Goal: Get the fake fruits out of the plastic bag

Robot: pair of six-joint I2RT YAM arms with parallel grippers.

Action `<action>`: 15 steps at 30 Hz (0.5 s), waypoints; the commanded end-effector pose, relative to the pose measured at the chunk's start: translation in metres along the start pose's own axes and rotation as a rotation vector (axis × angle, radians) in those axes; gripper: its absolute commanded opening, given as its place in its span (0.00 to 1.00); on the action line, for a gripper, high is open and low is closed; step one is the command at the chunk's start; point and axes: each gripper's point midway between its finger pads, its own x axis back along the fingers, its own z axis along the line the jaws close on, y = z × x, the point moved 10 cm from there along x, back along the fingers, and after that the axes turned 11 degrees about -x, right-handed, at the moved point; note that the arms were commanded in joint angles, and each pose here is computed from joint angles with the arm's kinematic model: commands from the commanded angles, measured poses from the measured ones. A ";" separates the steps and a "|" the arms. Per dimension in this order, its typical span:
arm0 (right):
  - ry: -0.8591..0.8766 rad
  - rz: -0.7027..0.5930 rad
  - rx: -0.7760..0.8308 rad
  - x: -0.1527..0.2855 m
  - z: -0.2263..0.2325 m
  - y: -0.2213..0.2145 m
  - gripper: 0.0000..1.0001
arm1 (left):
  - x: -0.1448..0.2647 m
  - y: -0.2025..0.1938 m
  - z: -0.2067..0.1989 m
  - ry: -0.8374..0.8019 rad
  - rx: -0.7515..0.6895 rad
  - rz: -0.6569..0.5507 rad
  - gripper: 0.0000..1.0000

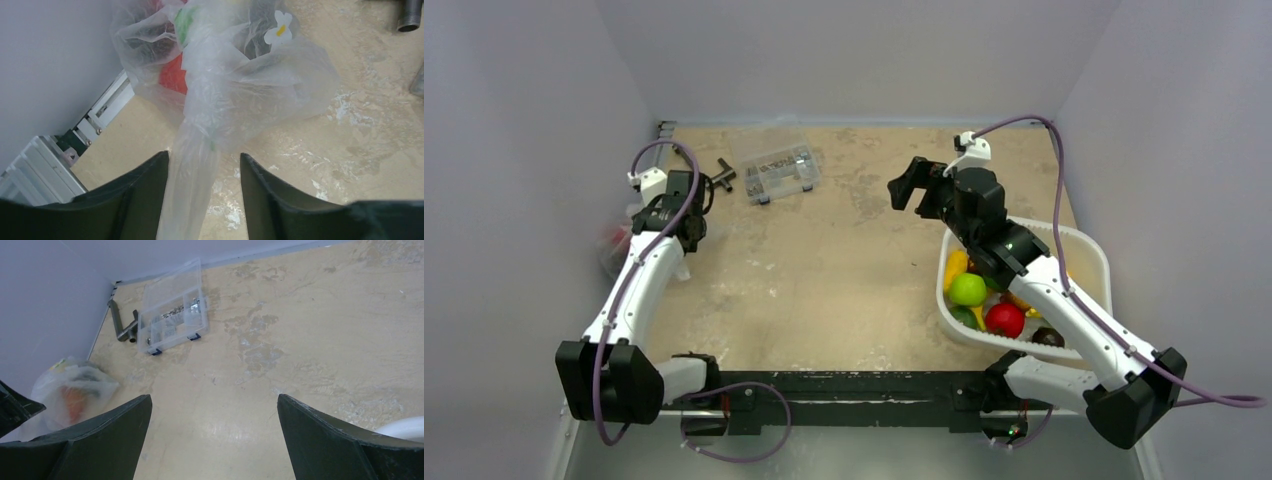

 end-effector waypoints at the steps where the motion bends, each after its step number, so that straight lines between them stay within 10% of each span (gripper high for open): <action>1: 0.025 -0.064 -0.042 0.010 0.009 0.015 0.99 | 0.005 0.013 -0.003 -0.078 0.021 -0.029 0.42; 8: 0.023 -0.037 -0.039 0.005 0.010 0.009 0.99 | 0.012 0.016 -0.017 -0.342 -0.095 -0.058 0.01; 15: 0.031 0.003 -0.023 -0.004 0.012 -0.001 0.99 | 0.045 0.019 -0.044 -0.825 -0.350 -0.062 0.00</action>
